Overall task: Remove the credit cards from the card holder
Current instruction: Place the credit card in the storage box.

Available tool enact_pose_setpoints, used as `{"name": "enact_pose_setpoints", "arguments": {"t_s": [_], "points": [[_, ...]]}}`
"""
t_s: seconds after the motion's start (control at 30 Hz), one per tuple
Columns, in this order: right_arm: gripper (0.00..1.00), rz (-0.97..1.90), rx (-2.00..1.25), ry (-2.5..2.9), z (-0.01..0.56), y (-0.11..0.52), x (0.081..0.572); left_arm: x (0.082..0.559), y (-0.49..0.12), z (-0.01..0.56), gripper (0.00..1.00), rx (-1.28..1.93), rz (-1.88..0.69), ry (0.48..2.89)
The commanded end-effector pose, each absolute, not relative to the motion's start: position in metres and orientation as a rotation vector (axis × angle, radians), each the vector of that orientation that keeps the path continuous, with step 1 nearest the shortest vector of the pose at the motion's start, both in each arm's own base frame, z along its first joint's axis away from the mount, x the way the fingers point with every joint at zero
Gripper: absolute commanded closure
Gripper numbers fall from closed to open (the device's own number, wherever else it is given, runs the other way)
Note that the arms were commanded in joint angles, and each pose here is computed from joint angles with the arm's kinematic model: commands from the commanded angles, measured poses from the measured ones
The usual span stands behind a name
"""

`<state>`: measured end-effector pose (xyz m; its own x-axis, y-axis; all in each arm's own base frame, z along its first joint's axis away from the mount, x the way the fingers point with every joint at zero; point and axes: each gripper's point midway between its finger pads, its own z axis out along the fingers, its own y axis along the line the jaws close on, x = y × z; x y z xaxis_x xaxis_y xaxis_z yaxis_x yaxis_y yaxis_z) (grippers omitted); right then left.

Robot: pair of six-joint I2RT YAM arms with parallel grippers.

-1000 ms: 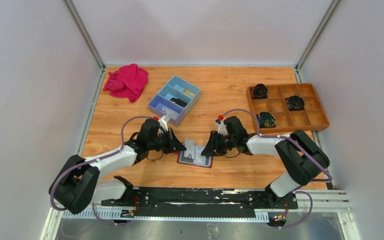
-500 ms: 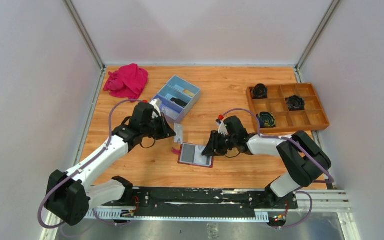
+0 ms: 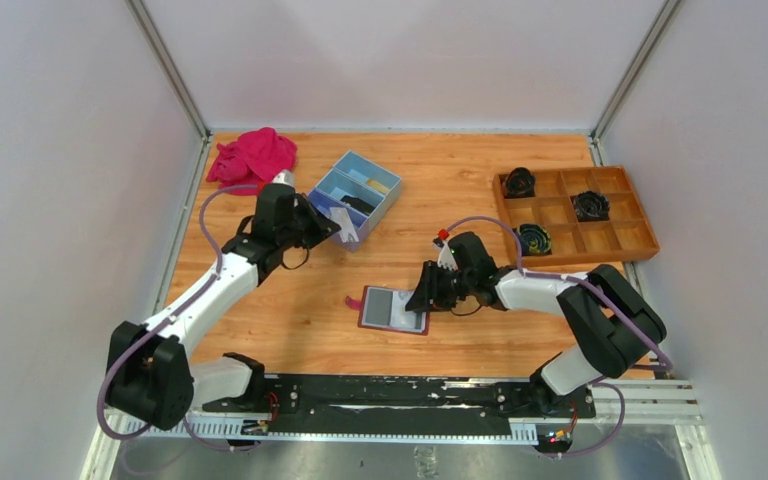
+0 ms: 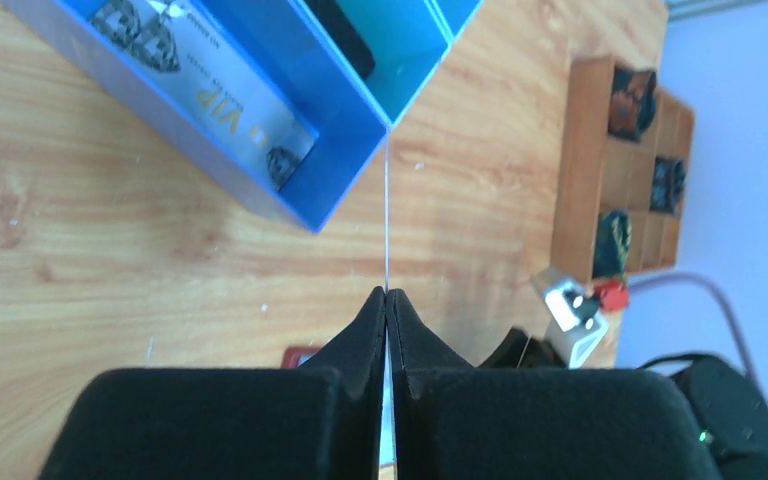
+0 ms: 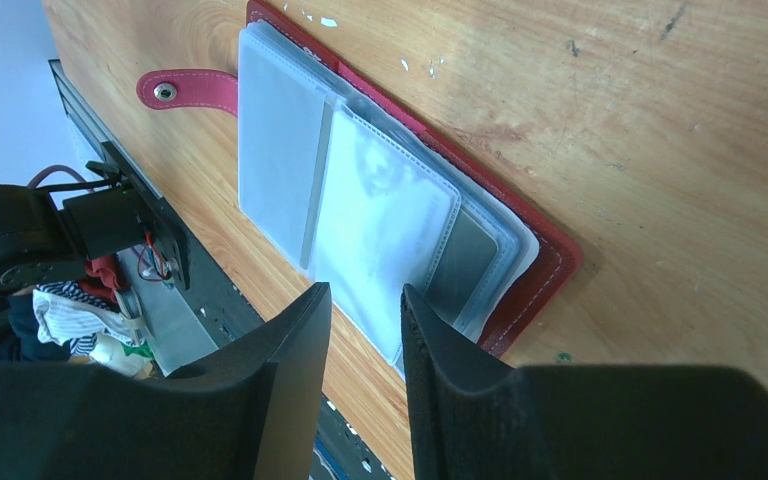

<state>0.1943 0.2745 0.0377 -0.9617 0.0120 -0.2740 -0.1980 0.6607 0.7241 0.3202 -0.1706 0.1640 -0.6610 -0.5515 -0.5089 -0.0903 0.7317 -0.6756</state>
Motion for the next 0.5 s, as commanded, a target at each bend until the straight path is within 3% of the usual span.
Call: {"name": "enact_pose_setpoints", "arguments": {"t_s": [0.0, 0.47], "points": [[0.63, 1.049, -0.150, 2.716, 0.016, 0.258, 0.184, 0.358, -0.166, 0.185, 1.00, -0.639, -0.812, 2.057], [0.63, 1.046, -0.153, 2.721, 0.018, 0.259, 0.185, 0.375, -0.133, 0.159, 1.00, -0.894, -0.668, 1.929]]}}
